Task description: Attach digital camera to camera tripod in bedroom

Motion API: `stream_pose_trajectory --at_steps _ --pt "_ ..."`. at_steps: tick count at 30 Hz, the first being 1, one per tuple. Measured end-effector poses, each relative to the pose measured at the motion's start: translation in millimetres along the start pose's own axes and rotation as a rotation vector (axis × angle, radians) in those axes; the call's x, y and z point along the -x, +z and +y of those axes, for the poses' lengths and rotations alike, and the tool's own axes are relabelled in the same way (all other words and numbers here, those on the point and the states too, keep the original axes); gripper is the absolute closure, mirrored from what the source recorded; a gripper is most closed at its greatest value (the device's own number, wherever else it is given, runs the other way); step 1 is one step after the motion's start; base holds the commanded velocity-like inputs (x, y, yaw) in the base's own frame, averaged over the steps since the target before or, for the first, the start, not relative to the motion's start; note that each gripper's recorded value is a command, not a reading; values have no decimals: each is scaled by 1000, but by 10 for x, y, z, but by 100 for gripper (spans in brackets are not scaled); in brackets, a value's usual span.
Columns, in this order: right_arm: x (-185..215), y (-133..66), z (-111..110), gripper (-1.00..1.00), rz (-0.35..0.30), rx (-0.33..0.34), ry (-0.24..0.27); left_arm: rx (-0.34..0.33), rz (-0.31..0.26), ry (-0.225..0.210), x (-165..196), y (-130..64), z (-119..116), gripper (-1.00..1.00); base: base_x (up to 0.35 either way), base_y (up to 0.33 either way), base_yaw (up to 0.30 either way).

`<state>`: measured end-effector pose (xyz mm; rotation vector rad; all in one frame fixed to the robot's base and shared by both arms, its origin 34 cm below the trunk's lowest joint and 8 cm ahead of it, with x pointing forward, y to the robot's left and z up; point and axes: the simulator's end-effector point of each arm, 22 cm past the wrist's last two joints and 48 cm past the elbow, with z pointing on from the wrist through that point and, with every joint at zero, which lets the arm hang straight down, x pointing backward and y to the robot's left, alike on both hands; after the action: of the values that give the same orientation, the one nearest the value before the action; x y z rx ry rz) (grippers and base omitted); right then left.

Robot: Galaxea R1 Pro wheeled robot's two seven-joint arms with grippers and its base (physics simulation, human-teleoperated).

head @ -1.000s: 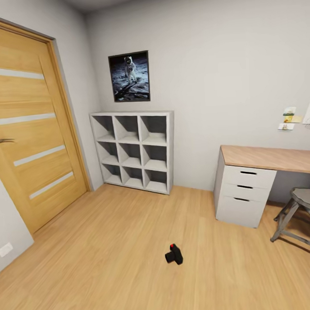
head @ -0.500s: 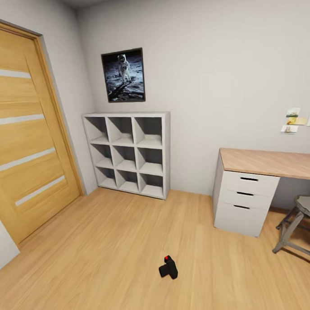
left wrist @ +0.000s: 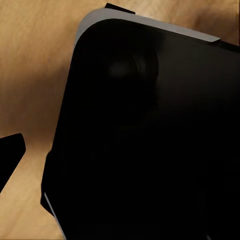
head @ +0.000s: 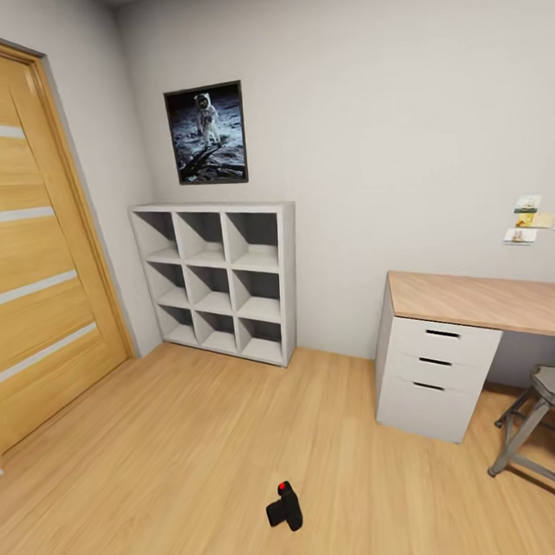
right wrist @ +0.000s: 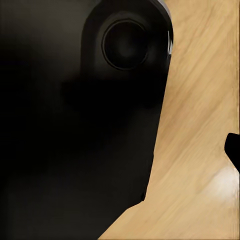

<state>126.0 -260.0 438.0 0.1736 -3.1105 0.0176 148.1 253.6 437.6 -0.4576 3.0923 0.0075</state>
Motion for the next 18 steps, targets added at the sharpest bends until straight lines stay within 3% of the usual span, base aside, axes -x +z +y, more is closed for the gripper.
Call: stream_pose_trajectory --at_steps 13,18 --pt "11 0 12 -100 -5 2 3 2 0 -7 0 0 4 -100 281 -231 2" --pt "16 0 4 -100 -7 1 0 2 0 -8 -1 0 4 -100 281 -231 167"
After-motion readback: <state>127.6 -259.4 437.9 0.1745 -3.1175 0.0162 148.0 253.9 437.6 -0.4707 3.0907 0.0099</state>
